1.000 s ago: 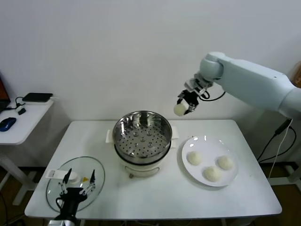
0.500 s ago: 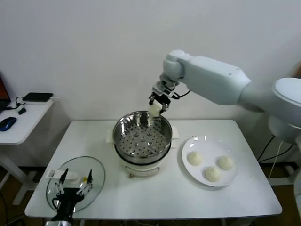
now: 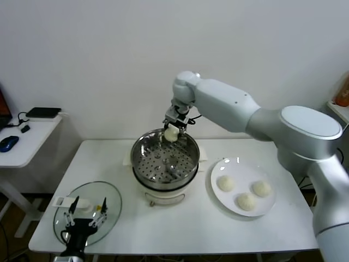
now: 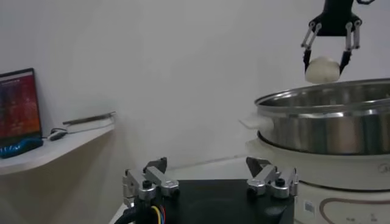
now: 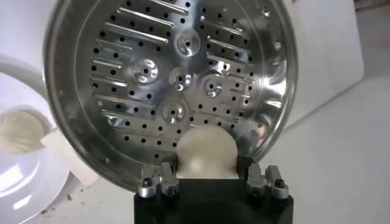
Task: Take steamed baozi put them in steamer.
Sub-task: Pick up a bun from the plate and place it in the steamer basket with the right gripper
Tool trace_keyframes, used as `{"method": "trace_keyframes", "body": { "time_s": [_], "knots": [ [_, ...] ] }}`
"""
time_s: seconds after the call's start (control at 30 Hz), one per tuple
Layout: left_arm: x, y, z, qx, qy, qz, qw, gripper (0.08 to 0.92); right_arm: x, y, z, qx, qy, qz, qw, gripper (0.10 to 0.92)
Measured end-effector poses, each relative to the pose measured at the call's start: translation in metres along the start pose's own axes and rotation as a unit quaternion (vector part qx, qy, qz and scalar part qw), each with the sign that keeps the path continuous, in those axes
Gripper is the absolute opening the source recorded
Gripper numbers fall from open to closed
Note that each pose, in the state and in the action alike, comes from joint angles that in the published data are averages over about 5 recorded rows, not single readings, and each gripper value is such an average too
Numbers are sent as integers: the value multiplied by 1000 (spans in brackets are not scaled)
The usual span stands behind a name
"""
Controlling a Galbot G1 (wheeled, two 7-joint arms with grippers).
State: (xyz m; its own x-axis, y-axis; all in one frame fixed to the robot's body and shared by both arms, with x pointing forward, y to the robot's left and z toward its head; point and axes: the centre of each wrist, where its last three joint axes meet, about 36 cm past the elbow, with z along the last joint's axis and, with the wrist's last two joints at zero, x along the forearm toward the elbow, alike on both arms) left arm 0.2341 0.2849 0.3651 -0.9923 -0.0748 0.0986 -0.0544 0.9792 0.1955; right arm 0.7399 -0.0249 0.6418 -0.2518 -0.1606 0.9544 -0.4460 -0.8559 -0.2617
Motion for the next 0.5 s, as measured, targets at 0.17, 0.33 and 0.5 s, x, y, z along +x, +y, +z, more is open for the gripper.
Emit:
{"method": "trace_keyframes", "body": {
  "time_s": [0.17, 0.33, 0.5],
  "knots": [
    [-1, -1, 1, 0, 1, 1, 1000, 823, -13, 0, -3, 1, -2, -5, 1000, 636],
    [-1, -1, 3, 0, 3, 0, 1000, 823, -24, 1, -5, 1, -5, -8, 1000, 636],
    [-1, -1, 3, 0, 4, 0, 1000, 823, -33, 1, -8, 2, -8, -11, 1000, 646]
  ]
}}
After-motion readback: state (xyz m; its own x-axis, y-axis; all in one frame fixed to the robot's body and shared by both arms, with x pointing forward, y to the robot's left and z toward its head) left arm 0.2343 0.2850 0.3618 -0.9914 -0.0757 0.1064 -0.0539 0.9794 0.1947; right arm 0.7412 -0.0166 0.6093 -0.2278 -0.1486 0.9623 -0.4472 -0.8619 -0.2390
